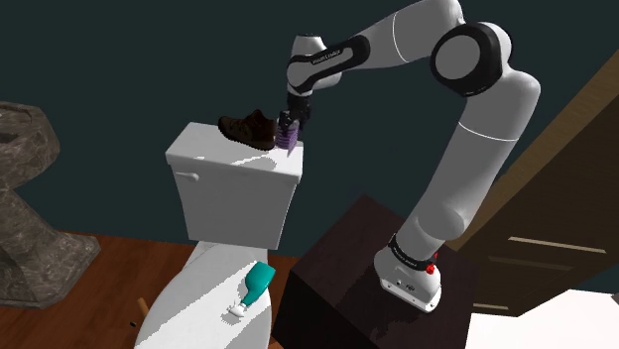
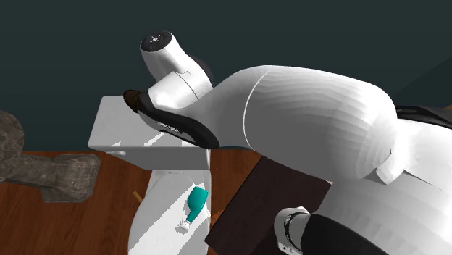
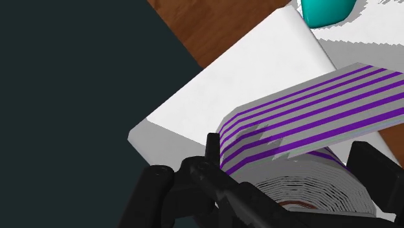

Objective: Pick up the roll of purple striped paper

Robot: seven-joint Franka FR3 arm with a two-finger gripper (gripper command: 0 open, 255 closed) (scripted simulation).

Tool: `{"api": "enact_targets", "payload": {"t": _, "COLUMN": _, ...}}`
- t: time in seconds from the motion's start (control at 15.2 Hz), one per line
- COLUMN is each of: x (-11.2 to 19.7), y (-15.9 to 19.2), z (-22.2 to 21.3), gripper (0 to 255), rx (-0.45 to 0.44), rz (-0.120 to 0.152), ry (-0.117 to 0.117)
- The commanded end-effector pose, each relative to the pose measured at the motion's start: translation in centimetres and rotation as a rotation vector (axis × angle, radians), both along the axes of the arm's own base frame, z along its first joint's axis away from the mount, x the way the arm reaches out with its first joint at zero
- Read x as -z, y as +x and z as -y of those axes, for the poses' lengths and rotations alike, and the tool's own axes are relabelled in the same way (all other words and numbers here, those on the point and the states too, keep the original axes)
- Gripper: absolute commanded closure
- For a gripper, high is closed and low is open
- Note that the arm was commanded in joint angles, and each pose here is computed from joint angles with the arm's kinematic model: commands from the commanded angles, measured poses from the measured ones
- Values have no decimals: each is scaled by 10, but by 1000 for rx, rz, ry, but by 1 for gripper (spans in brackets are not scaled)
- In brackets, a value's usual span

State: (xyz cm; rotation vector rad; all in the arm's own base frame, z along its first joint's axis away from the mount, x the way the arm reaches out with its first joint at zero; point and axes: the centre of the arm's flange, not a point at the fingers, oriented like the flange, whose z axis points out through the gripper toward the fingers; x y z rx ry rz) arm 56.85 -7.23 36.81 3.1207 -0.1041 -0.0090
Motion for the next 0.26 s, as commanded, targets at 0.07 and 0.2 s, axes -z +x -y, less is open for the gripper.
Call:
{"api": "enact_targets", "payload": {"t": 0.07, "x": -17, "y": 0, "z": 0, "gripper": 255, "rx": 0, "rz": 1, "ry": 0}}
{"api": "enact_targets", "payload": {"t": 0.2, "x": -17, "y": 0, "z": 0, "gripper": 255, "rx": 0, "rz": 1, "ry": 0}}
